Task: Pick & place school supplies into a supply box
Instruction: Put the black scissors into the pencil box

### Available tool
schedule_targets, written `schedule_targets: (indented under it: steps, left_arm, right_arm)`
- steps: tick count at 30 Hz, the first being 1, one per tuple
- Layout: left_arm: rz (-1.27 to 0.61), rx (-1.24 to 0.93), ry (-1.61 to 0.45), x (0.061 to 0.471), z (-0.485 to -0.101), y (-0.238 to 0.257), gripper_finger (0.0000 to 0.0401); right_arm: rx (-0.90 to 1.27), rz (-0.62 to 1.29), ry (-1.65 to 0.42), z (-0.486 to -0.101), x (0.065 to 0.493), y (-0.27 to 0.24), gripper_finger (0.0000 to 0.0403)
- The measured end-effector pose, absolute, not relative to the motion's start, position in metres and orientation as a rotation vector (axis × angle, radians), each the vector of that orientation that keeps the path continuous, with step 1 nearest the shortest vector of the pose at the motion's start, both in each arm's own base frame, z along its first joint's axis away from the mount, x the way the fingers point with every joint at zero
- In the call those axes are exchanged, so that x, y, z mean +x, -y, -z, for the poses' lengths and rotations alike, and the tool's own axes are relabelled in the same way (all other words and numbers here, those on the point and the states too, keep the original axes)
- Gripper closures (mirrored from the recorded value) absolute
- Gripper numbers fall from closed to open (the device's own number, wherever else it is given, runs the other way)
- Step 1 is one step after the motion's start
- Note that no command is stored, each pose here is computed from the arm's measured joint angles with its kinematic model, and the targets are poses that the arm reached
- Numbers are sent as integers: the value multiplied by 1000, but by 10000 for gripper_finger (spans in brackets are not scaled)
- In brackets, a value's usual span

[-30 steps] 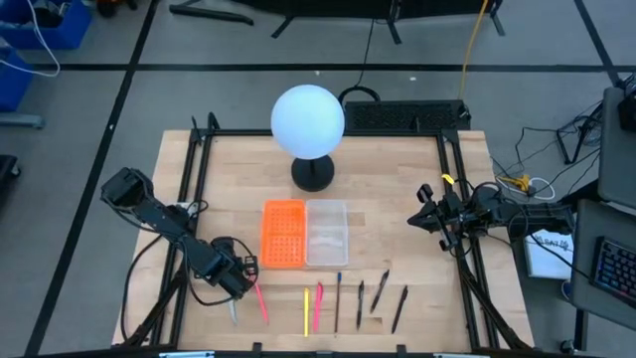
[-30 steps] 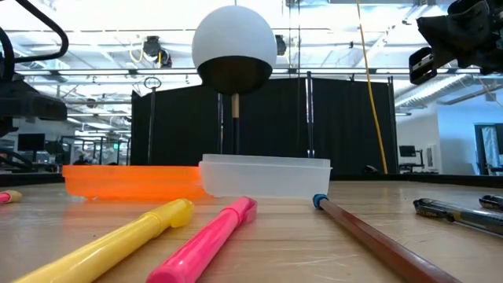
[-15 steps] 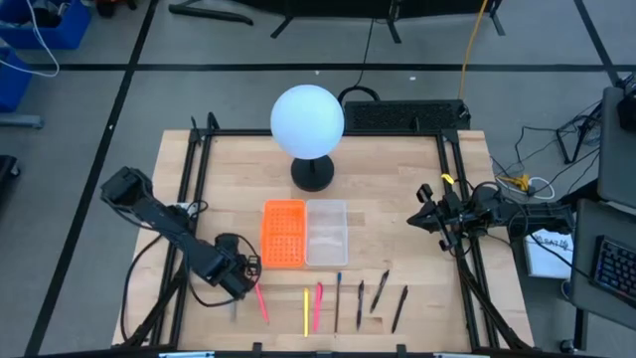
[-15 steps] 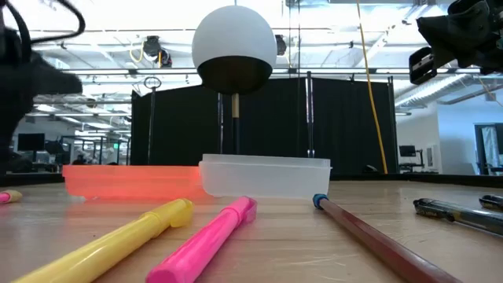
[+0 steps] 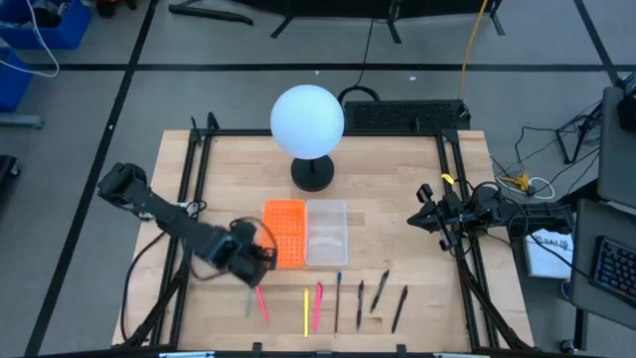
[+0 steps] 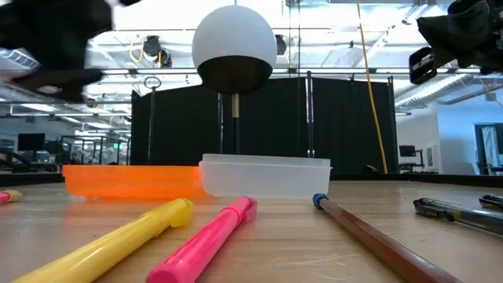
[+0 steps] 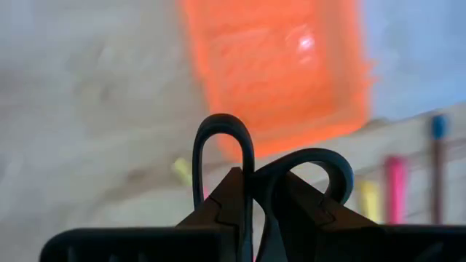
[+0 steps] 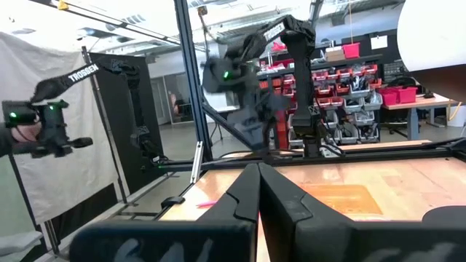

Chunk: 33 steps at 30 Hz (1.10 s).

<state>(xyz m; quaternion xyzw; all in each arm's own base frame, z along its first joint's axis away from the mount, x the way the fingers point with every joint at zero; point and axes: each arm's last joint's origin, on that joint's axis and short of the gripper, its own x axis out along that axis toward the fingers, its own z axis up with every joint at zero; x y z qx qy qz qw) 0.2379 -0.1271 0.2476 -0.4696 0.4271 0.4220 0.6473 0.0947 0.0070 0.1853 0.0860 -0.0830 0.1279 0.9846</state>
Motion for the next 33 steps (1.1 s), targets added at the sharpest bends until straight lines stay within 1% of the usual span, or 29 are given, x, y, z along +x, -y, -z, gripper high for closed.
schedule_targets:
  steps: [7,10,15,18,22,28,33]
  left_arm:
    - [-892,-1024,-935,292,-275,84,343]
    - [-843,-1002,-949,319,-277,68,343]
    - [-713,-978,-898,373,-272,44,343]
    - [-662,-979,-885,403,-264,26,343]
    - [-663,-979,-922,425,-245,4,343]
    - [-729,-981,-1010,437,-204,-25,343]
    - [-774,-984,-1055,441,-179,-40,343]
  right_arm:
    - [173,-257,167,-185,95,-7,403]
    - [173,-257,167,-185,95,-7,403]
    - [173,-257,167,-185,95,-7,403]
    - [173,-257,167,-185,95,-7,403]
    - [173,-257,167,-185,95,-7,403]
    - [173,-257,167,-185,95,-7,403]
    - [173,-257,166,-185,95,-7,403]
